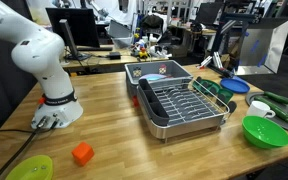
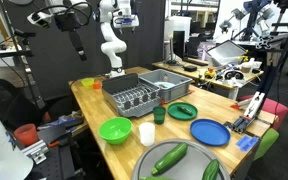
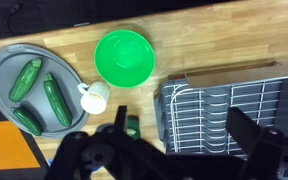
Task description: Put the green object onto the blue plate.
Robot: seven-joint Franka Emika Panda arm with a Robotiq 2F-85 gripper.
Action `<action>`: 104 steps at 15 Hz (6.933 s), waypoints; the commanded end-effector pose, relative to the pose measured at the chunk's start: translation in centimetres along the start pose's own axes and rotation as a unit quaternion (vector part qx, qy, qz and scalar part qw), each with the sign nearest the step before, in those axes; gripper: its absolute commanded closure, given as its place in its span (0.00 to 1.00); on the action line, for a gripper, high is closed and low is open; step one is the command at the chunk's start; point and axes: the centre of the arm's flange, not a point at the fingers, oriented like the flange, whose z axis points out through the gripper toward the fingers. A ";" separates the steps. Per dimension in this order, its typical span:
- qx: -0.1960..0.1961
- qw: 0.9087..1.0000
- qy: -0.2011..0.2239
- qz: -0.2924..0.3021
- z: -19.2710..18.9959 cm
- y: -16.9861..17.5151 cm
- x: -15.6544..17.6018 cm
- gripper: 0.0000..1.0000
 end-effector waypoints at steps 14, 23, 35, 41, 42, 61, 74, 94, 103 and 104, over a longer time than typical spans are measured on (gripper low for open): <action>0.003 1.000 0.007 0.009 -0.2 1.7 1.3 0.00; -0.017 0.996 -0.007 0.087 4.8 15.8 6.9 0.00; -0.013 0.996 -0.008 0.092 4.3 16.0 5.7 0.00; -0.015 0.997 -0.034 0.067 10.2 18.9 8.3 0.00; -0.015 0.997 -0.040 0.057 11.5 19.4 8.7 0.00; -0.061 0.992 -0.109 -0.033 21.8 22.8 10.3 0.00; -0.011 0.999 -0.042 -0.022 29.1 27.0 14.8 0.00; 0.022 0.990 -0.088 -0.111 36.8 30.9 18.1 0.00; 0.034 0.985 -0.123 -0.113 41.9 31.4 19.0 0.00; 0.035 0.985 -0.124 -0.113 42.2 31.2 19.0 0.00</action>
